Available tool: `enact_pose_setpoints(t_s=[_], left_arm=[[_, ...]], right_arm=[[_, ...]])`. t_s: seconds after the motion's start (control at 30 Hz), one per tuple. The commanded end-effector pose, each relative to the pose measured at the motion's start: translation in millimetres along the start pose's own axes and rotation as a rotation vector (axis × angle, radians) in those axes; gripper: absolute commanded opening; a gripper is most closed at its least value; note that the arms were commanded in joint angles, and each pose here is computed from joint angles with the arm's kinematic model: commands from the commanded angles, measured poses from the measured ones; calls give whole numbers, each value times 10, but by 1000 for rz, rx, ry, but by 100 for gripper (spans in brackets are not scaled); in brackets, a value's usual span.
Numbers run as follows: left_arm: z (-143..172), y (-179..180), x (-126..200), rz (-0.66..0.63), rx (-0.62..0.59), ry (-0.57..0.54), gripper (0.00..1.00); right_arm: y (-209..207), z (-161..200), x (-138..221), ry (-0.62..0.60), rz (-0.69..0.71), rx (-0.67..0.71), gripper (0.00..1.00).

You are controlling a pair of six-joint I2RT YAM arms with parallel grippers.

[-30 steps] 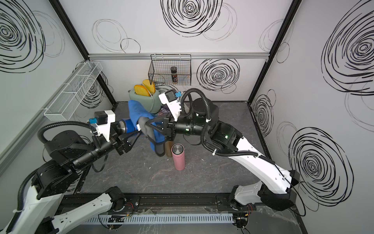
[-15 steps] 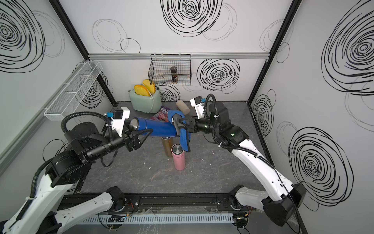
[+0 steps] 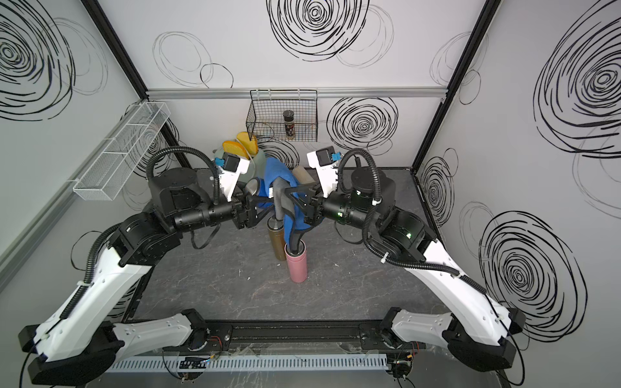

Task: Wipe the surface of the thermos
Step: Wipe the dirt from the surface of the thermos.

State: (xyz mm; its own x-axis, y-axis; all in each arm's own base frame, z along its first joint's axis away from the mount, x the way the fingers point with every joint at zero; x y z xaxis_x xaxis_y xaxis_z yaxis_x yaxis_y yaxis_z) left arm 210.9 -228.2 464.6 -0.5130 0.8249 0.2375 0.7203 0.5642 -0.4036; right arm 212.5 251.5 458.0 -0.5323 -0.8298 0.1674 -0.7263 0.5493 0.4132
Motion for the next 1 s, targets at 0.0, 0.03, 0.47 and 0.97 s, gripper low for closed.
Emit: enact_pose_setpoints(t_s=[0.0,0.03,0.47,0.97], left_arm=[[-287,-221,104,119,73,-51,0],[-284,-225,84,130,94,-29,0],[-244,-7,-60,8,178,19,0],[-624,-146,290,77,207,-204,0]], right_arm=[[-554,414,23,95,137,-87,0],[-573,409,58,93,151,-79,0],[666,-133,-214,25,68,228,0],[282,365,13,56,274,236,0]])
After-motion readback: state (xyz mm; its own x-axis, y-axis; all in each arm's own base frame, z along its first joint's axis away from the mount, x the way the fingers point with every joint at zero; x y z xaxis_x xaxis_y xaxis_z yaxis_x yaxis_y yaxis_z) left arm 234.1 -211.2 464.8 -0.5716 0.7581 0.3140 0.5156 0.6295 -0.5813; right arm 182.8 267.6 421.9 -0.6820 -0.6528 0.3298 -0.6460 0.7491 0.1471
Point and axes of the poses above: each gripper's point midway between its finger pads, its own x axis back along the fingers, its own y axis along the line the jaws close on, z = x × y, the point moved 3 cm from there along x, back along the fingers, and after that the axes turned 3 degrees about x, right-handed, at the moved point
